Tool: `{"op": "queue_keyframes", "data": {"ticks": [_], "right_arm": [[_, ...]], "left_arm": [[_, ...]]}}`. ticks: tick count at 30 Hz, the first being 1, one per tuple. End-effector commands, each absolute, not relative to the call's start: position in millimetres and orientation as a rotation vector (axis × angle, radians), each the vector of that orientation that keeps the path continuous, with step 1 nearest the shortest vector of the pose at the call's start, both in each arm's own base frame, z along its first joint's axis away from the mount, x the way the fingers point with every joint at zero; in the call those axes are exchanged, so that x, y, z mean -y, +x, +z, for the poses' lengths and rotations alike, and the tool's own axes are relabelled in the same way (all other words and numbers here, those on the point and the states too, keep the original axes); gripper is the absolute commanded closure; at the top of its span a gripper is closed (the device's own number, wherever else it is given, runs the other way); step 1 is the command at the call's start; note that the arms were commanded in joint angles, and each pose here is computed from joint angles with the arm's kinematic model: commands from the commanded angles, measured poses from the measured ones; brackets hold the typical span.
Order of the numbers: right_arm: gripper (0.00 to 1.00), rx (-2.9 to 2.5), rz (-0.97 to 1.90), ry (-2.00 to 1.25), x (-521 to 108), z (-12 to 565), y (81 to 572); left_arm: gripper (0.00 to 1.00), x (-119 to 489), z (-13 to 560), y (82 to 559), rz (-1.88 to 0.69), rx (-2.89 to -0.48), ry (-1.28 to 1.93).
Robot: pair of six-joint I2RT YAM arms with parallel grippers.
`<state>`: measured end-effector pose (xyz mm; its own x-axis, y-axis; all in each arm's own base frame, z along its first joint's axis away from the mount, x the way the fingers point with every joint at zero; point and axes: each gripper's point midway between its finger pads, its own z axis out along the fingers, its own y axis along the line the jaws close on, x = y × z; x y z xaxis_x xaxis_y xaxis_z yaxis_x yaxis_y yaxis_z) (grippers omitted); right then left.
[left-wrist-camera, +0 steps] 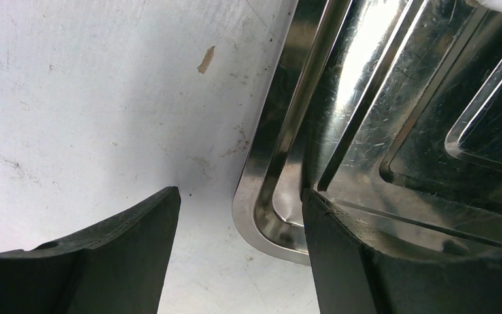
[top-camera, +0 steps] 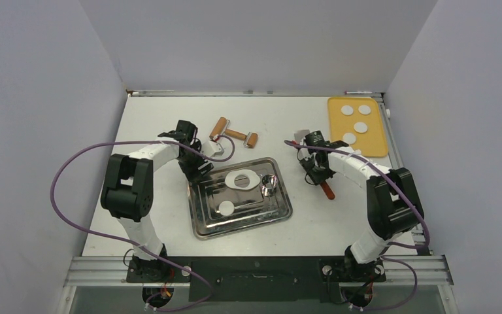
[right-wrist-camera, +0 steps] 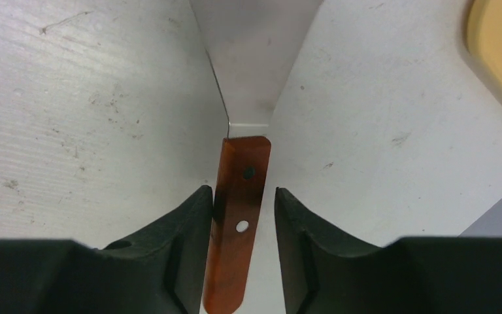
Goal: Roll out the dumpling wrappers from the dough
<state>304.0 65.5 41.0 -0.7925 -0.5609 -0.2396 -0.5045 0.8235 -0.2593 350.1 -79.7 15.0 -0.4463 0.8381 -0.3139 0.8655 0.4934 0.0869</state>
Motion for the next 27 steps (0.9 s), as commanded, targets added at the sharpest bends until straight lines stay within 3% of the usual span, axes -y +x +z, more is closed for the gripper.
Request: {"op": "queue_keyframes", "data": {"ticks": [1, 5, 10, 13, 19, 21, 23, 27], "right_arm": [[0.59, -2.729, -0.193, -0.715, -69, 46, 308], [0.37, -2.729, -0.117, -0.629, -63, 51, 310], [0.36, -2.736, -0.034, -0.579, -60, 50, 308], [0.45, -2.75, -0.003, -0.538, -57, 46, 310], [0.54, -2.765, 0.02, -0.528, -61, 34, 313], [0.67, -2.761, 0.027, -0.522, -63, 32, 318], [0.9, -2.758, 0.02, -0.521, -65, 32, 323], [0.92, -2.715, -0.059, -0.548, -64, 41, 331]], "left_arm": [[0.35, 71, -3, 353, -0.066, -2.454, 1.466], [0.35, 72, -2, 354, -0.067, -2.45, 1.463], [0.35, 71, -2, 354, -0.067, -2.453, 1.461], [0.35, 72, -1, 355, -0.069, -2.452, 1.46], [0.35, 71, -1, 351, -0.075, -2.46, 1.462], [0.36, 70, -3, 351, -0.074, -2.464, 1.463], [0.36, 68, -5, 350, -0.065, -2.473, 1.464], [0.36, 65, -7, 351, -0.062, -2.47, 1.455]]}}
